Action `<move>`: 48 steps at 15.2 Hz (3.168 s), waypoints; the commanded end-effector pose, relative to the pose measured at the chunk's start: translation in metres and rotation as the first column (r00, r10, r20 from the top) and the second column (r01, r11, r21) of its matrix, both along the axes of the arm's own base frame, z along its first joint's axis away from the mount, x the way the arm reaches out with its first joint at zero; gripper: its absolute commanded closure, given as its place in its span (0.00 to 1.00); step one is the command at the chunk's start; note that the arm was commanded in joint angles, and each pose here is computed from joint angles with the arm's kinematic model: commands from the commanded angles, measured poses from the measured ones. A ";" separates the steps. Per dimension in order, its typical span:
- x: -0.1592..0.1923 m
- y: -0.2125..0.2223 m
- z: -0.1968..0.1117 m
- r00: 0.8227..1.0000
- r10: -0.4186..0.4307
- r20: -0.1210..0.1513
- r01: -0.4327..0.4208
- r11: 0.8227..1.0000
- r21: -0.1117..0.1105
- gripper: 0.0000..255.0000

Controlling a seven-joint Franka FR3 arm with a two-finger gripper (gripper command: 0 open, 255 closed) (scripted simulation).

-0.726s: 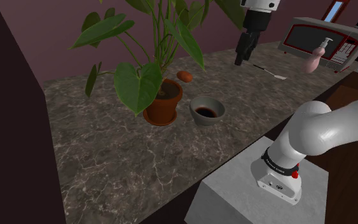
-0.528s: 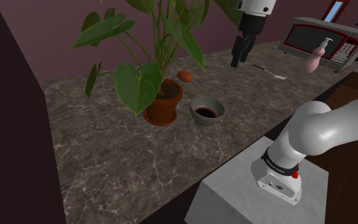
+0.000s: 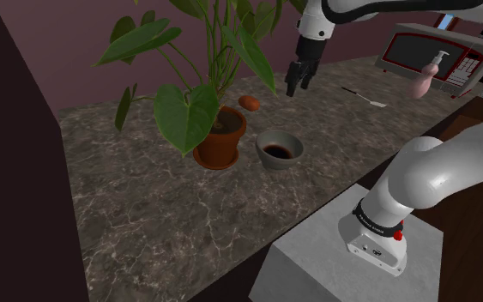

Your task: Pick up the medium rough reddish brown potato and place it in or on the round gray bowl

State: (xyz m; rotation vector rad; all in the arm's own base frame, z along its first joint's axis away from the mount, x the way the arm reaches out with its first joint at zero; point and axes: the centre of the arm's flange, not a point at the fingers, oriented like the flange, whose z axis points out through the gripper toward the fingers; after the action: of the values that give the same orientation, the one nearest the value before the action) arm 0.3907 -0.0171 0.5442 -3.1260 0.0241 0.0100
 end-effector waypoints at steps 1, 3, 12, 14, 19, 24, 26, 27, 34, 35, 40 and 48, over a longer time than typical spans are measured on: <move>0.021 -0.006 -0.015 1.000 -0.017 0.012 0.017 1.000 -0.011 0.00; 0.040 -0.014 -0.029 0.999 -0.033 0.022 0.033 0.999 -0.021 0.00; 0.125 -0.052 -0.091 0.992 -0.104 0.067 0.109 0.992 -0.064 0.00; 0.143 -0.061 -0.104 0.990 -0.120 0.077 0.125 0.989 -0.073 0.00; 0.190 -0.087 -0.135 0.982 -0.158 0.104 0.168 0.981 -0.095 0.00; 0.237 -0.116 -0.164 0.972 -0.195 0.131 0.210 0.971 -0.116 0.00; 0.238 -0.117 -0.175 0.972 -0.195 0.131 0.210 0.971 -0.116 0.00; 0.238 -0.118 -0.180 0.972 -0.195 0.131 0.210 0.971 -0.116 0.00; 0.241 -0.121 -0.204 0.972 -0.195 0.131 0.210 0.971 -0.116 0.00; 0.241 -0.121 -0.204 0.972 -0.195 0.131 0.210 0.971 -0.116 0.00; 0.241 -0.121 -0.204 0.972 -0.195 0.131 0.210 0.971 -0.116 0.00; 0.241 -0.121 -0.204 0.972 -0.195 0.131 0.210 0.971 -0.116 1.00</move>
State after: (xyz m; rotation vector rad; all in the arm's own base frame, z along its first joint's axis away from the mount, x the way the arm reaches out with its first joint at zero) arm 0.6313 -0.1382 0.3405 -3.2285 0.3569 -0.1879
